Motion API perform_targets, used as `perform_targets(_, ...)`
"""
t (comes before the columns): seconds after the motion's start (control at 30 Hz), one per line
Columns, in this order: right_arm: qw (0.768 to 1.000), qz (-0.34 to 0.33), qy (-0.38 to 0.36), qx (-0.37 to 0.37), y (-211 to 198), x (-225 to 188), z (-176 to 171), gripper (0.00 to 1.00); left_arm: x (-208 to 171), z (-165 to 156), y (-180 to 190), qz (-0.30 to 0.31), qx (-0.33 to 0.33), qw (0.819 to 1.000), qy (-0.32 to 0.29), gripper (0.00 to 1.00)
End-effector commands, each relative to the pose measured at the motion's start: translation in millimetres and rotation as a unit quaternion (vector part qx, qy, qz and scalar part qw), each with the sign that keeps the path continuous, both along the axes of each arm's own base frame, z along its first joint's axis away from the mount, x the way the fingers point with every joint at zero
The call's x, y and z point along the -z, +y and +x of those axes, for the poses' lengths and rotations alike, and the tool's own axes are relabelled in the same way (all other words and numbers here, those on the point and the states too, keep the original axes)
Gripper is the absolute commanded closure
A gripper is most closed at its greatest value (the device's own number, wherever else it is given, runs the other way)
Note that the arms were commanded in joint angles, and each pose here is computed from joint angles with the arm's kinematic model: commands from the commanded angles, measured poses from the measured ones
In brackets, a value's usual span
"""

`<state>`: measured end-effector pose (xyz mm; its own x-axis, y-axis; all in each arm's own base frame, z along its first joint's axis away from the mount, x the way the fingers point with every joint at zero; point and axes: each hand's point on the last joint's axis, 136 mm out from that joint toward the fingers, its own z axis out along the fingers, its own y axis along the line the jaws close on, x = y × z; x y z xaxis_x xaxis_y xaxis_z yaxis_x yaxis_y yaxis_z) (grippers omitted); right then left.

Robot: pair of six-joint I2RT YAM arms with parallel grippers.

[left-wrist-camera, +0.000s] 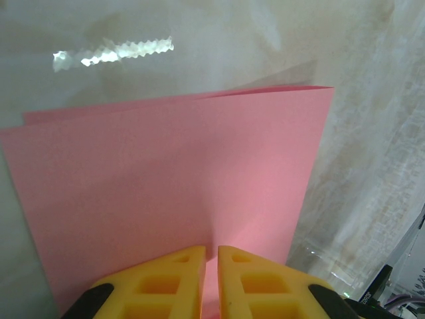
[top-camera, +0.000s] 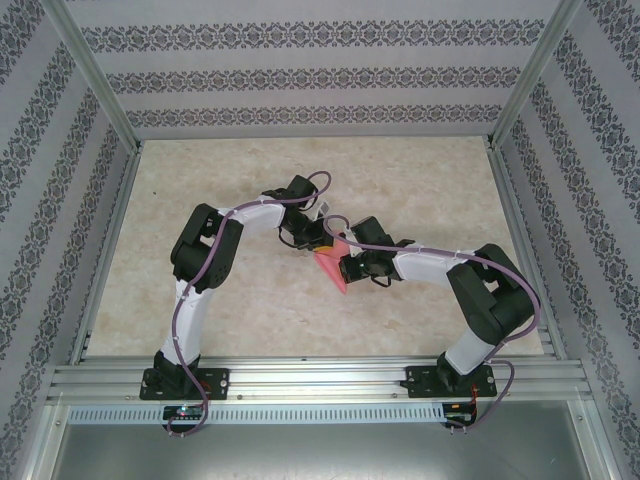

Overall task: Fold a paper plane with a square sheet of paper (fold left side to right side)
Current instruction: Third fold the triangle at the center of the table.

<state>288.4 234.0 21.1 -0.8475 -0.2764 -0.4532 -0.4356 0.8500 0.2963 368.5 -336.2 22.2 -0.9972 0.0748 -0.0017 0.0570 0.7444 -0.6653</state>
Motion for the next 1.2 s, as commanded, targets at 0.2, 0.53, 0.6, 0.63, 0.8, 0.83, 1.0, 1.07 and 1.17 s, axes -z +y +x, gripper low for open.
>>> perform_targets(0.2,1.000,-0.007,0.005,0.018,-4,2,8,1.00,24,-11,4,0.033,0.012,0.999,0.015,0.84)
perform_targets(0.53,1.000,-0.007,0.012,0.022,-5,5,4,1.00,23,-11,3,0.032,0.012,0.999,0.014,0.83)
perform_targets(0.6,1.000,-0.007,0.019,0.022,-5,8,2,1.00,19,-10,2,0.029,0.013,0.999,0.010,0.81)
perform_targets(0.63,1.000,-0.007,0.021,0.021,-4,9,1,1.00,16,-9,2,0.029,0.014,0.999,0.008,0.81)
perform_targets(0.8,0.999,-0.016,0.039,0.020,-7,19,-7,1.00,-6,1,2,0.016,0.014,1.000,-0.008,0.80)
perform_targets(0.83,0.999,-0.018,0.042,0.019,-8,20,-8,1.00,-11,4,1,0.014,0.014,1.000,-0.012,0.79)
perform_targets(1.0,0.998,-0.025,0.050,0.019,-9,25,-12,1.00,-32,17,-1,-0.005,0.013,1.000,-0.022,0.74)
perform_targets(1.07,0.998,-0.026,0.052,0.017,-9,26,-12,1.00,-39,24,0,-0.009,0.010,1.000,-0.026,0.71)
perform_targets(1.17,0.998,-0.027,0.054,0.015,-8,28,-14,1.00,-50,32,3,-0.011,0.006,0.999,-0.035,0.68)
